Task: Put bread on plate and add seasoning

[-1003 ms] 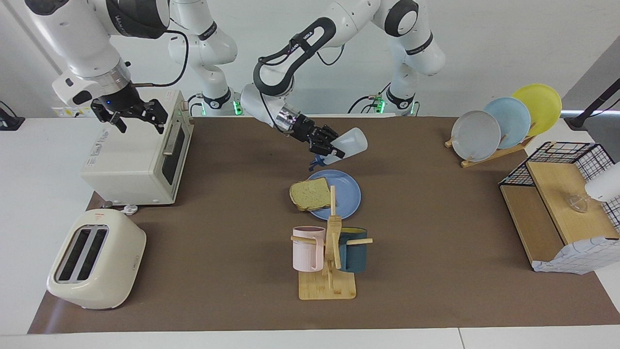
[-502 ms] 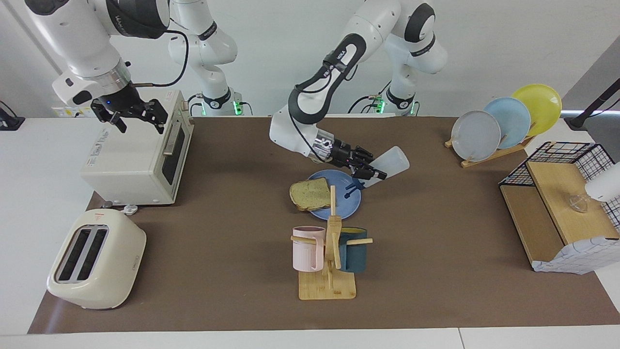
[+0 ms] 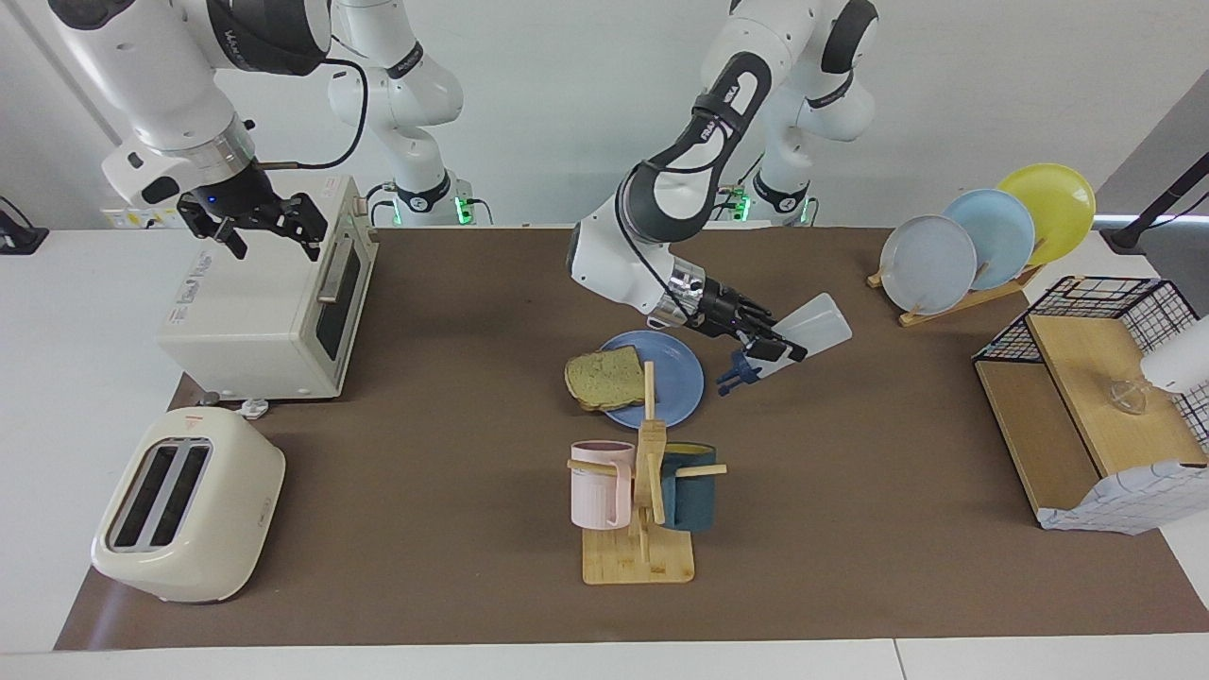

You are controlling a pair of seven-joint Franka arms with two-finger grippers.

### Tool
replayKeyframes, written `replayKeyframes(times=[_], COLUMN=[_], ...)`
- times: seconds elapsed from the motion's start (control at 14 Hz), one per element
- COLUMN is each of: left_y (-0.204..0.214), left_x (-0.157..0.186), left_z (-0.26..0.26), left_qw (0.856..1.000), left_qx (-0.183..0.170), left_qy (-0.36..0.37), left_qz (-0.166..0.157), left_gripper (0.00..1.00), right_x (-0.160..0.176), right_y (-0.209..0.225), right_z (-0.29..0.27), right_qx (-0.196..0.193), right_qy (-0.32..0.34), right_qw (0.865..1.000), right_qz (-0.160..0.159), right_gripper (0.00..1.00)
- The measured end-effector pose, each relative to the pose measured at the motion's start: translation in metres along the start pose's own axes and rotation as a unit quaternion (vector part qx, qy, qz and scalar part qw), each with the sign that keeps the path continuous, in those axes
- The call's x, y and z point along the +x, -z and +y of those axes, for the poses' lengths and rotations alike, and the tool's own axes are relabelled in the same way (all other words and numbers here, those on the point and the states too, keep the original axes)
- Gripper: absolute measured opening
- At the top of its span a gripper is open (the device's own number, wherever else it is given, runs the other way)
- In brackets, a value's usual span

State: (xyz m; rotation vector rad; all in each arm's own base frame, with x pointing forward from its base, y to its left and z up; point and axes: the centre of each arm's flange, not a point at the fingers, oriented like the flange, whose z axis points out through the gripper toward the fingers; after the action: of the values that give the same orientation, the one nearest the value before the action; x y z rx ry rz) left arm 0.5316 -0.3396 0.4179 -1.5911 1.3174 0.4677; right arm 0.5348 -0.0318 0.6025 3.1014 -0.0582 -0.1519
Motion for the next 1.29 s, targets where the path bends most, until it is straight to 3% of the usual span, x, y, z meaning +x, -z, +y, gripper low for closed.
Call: replayKeyframes(times=[0.29, 0.43, 0.72, 1.29], left_y=[-0.015, -0.025, -0.059, -0.109], left_x=[-0.096, -0.127, -0.181, -0.210], left_z=[-0.047, -0.058, -0.085, -0.113], left_qw=[0.993, 0.984, 0.950, 0.876], left_qx=[-0.061, -0.094, -0.155, -0.230], left_qy=[0.061, 0.090, 0.166, 0.261], left_qz=[0.083, 0.120, 0.214, 0.333], left_gripper=[0.41, 0.41, 0.41, 0.41], right_x=[0.000, 0.000, 0.000, 0.000], right_y=[0.000, 0.000, 0.000, 0.000], right_z=[0.000, 0.000, 0.000, 0.000], right_qx=[0.000, 0.000, 0.000, 0.000], right_qy=[0.000, 0.000, 0.000, 0.000], right_qw=[1.000, 1.000, 1.000, 1.000], right_qz=[0.000, 0.000, 0.000, 0.000], right_gripper=[1.00, 1.00, 1.00, 1.00])
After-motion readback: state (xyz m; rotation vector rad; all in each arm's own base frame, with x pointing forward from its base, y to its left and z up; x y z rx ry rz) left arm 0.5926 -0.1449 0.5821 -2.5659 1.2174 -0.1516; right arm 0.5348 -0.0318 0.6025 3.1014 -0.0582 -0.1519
